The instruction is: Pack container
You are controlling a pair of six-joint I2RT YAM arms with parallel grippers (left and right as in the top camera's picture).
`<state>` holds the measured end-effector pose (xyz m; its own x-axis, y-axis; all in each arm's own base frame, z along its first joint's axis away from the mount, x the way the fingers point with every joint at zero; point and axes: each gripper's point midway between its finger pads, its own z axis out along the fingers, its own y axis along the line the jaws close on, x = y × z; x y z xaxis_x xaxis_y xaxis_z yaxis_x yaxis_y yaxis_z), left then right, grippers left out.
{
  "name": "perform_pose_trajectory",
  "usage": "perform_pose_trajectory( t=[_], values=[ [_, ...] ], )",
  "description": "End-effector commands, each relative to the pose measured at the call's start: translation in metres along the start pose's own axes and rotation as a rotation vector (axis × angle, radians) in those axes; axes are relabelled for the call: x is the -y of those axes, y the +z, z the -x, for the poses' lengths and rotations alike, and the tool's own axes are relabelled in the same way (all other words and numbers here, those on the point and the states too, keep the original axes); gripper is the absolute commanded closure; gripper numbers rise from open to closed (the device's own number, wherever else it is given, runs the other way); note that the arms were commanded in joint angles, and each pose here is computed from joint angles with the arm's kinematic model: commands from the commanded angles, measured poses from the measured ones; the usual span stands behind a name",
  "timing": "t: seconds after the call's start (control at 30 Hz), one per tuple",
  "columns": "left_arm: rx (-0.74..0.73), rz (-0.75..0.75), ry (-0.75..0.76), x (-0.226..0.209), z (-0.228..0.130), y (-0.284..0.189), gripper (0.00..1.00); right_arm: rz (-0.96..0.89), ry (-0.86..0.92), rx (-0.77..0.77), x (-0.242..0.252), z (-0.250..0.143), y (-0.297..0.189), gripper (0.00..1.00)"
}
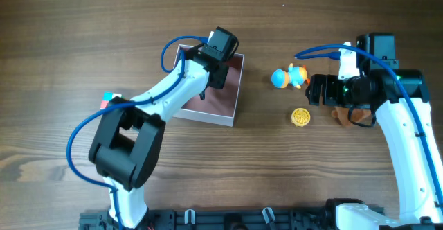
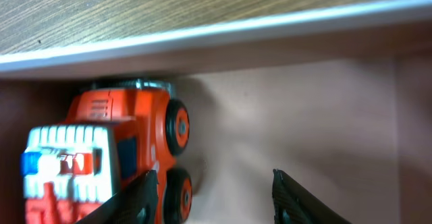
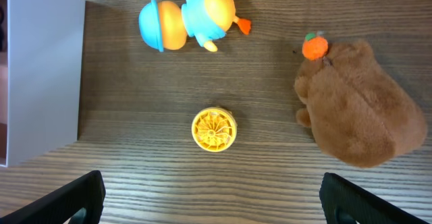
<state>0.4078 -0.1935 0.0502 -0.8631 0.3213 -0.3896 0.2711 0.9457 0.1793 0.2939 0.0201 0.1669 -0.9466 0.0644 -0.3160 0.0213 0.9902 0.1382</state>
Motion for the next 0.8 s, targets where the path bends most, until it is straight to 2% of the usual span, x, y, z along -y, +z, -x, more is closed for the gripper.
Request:
perform_pose_trajectory(
  t=[0.0, 0.03, 0.1, 0.13, 0.17, 0.2, 0.23, 0.33, 0.37, 0.47, 0.6, 0.77],
  values=[
    [0.107, -0.008, -0.027, -0.012, 0.019, -0.065, 0.5, -0.018, 0.008, 0.018, 0.001, 0.006, -0.004, 0.12],
    [0.146, -0.011, -0.048, -0.023, 0.023, -0.09, 0.51, -0.016, 0.011, 0.021, 0.001, 0.006, -0.004, 0.31],
    [0.216, -0.011, -0.094, -0.043, 0.03, -0.124, 0.51, 0.026, 0.007, 0.03, -0.007, 0.009, -0.004, 0.48],
    [0.26, -0.001, -0.138, -0.065, 0.032, -0.147, 0.54, 0.064, -0.007, 0.031, -0.013, 0.009, -0.005, 0.71],
    [0.279, 0.018, -0.189, -0.087, 0.03, -0.161, 0.58, 0.111, -0.036, 0.031, -0.024, 0.008, -0.006, 0.89],
    [0.263, 0.084, -0.387, -0.149, 0.01, -0.177, 0.87, 0.153, -0.12, 0.054, -0.046, 0.009, -0.01, 0.96],
    [0.238, 0.113, -0.494, -0.176, -0.004, -0.179, 0.94, 0.177, -0.2, 0.08, -0.065, 0.01, -0.013, 0.96],
    [0.188, 0.091, -0.655, -0.217, -0.028, -0.176, 0.94, 0.263, -0.385, 0.144, -0.126, 0.008, -0.022, 0.96],
    [0.172, 0.093, -0.763, -0.241, -0.041, -0.174, 0.95, 0.325, -0.49, 0.179, -0.166, 0.002, -0.026, 0.96],
    [0.149, 0.137, -0.869, -0.272, -0.062, -0.174, 0.95, 0.395, -0.617, 0.173, -0.214, -0.017, -0.021, 0.96],
    [0.145, 0.143, -0.892, -0.28, -0.067, -0.174, 0.94, 0.4, -0.663, 0.053, -0.24, -0.04, 0.019, 0.96],
    [0.145, 0.143, -0.892, -0.28, -0.067, -0.174, 0.92, 0.352, -0.59, -0.083, -0.245, -0.052, 0.077, 0.96]
  ],
)
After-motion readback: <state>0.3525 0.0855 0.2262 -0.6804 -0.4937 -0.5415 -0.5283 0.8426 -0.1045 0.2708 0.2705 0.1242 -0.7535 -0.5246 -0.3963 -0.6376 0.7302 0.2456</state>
